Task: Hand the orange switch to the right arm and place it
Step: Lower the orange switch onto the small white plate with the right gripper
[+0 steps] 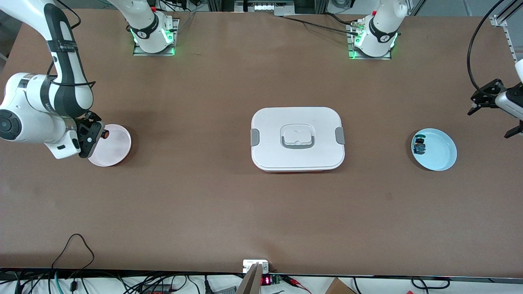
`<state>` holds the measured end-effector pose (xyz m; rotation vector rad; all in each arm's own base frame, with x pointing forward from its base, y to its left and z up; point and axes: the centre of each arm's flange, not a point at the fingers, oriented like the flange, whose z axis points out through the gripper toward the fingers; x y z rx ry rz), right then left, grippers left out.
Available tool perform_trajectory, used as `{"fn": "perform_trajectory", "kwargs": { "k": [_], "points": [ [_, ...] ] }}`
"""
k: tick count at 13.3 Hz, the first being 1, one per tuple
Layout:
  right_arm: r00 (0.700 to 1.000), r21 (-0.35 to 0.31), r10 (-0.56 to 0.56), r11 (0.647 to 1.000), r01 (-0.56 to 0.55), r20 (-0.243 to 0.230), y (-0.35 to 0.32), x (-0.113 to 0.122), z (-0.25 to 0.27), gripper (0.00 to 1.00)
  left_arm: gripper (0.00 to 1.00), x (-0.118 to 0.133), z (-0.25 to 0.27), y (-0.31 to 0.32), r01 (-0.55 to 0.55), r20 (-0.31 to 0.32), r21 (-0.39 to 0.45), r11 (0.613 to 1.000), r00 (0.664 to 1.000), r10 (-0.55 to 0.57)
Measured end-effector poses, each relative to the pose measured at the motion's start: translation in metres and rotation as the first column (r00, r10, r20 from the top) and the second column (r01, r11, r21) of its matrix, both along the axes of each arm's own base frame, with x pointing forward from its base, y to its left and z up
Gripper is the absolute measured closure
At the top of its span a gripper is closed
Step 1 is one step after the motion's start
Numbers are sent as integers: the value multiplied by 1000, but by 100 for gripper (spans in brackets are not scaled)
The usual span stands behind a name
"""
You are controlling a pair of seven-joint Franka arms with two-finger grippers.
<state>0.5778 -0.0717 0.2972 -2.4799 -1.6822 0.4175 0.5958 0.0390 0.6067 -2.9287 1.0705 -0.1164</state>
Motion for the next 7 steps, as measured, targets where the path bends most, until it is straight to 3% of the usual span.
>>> {"fn": "perform_trajectory", "kwargs": {
  "k": [2, 4, 7],
  "points": [
    [995, 19, 85, 996, -86, 48, -9, -6, -19, 56, 0, 0, -1, -3, -147, 0, -12, 989, 989, 147],
    [985, 26, 148, 988, -151, 93, -18, -14, -36, 56, 0, -4, 0, -7, -316, -22, -21, 949, 949, 315],
    [972, 5, 193, 981, -195, 135, -26, -23, -54, 56, 0, -8, -2, -8, -476, -58, -16, 879, 878, 474]
  ]
}}
